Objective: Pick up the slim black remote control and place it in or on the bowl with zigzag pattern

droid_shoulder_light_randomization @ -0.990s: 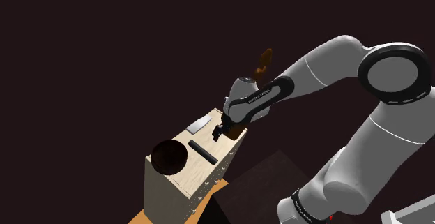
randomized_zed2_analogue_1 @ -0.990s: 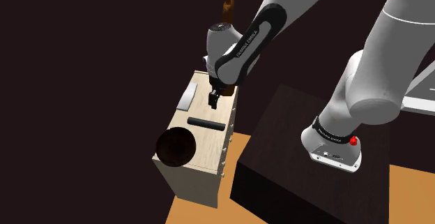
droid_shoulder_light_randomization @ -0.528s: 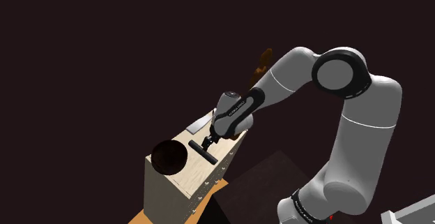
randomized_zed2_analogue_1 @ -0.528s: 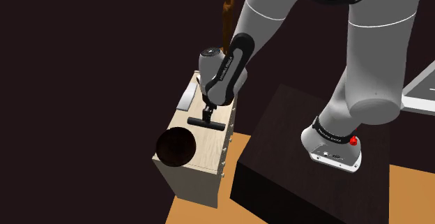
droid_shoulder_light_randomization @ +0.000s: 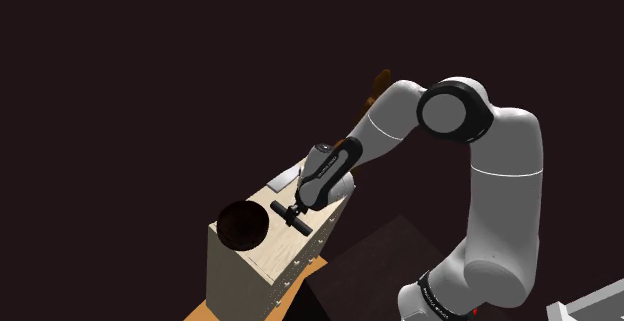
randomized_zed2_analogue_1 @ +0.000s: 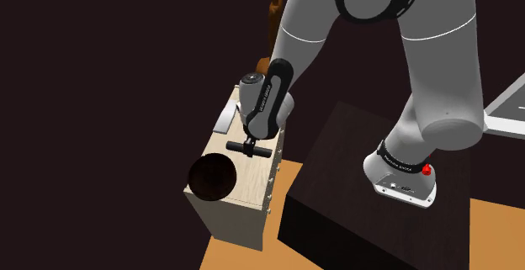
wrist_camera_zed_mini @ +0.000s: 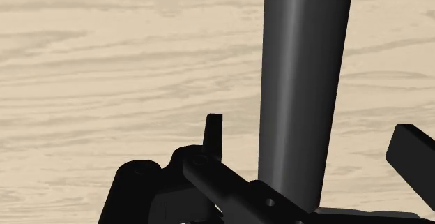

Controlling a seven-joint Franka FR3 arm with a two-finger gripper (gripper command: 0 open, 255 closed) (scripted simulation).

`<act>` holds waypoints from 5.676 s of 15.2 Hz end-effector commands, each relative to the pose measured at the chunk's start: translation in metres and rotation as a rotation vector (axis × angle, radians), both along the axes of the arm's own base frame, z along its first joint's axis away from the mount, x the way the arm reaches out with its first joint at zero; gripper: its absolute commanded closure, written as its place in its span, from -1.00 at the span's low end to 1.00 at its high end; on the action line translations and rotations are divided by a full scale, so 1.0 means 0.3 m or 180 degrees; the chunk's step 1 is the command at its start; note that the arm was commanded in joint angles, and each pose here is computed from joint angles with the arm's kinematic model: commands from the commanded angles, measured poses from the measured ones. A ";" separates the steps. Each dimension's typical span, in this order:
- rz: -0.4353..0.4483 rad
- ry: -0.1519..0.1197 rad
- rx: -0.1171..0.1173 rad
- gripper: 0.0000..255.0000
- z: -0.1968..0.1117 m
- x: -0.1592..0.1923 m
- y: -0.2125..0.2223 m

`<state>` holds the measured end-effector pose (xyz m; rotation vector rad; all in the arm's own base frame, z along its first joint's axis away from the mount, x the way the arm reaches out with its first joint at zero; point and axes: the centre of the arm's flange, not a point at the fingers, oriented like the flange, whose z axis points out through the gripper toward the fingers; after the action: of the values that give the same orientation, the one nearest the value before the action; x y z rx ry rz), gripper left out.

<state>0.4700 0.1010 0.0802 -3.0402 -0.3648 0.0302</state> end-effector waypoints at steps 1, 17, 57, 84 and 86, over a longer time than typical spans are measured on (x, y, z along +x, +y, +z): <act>0.0001 -0.0001 0.0000 -1.00 -0.027 0.000 0.002; 0.0000 -0.0001 0.0000 1.00 -0.028 -0.001 0.001; 0.0001 -0.0001 0.0000 1.00 0.460 0.062 0.437; 0.0001 -0.0001 0.0000 -1.00 0.250 0.090 0.635; 0.0001 -0.0001 0.0000 -1.00 0.250 0.090 0.635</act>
<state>0.4970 0.2914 0.1552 -3.0401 -0.3651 0.0296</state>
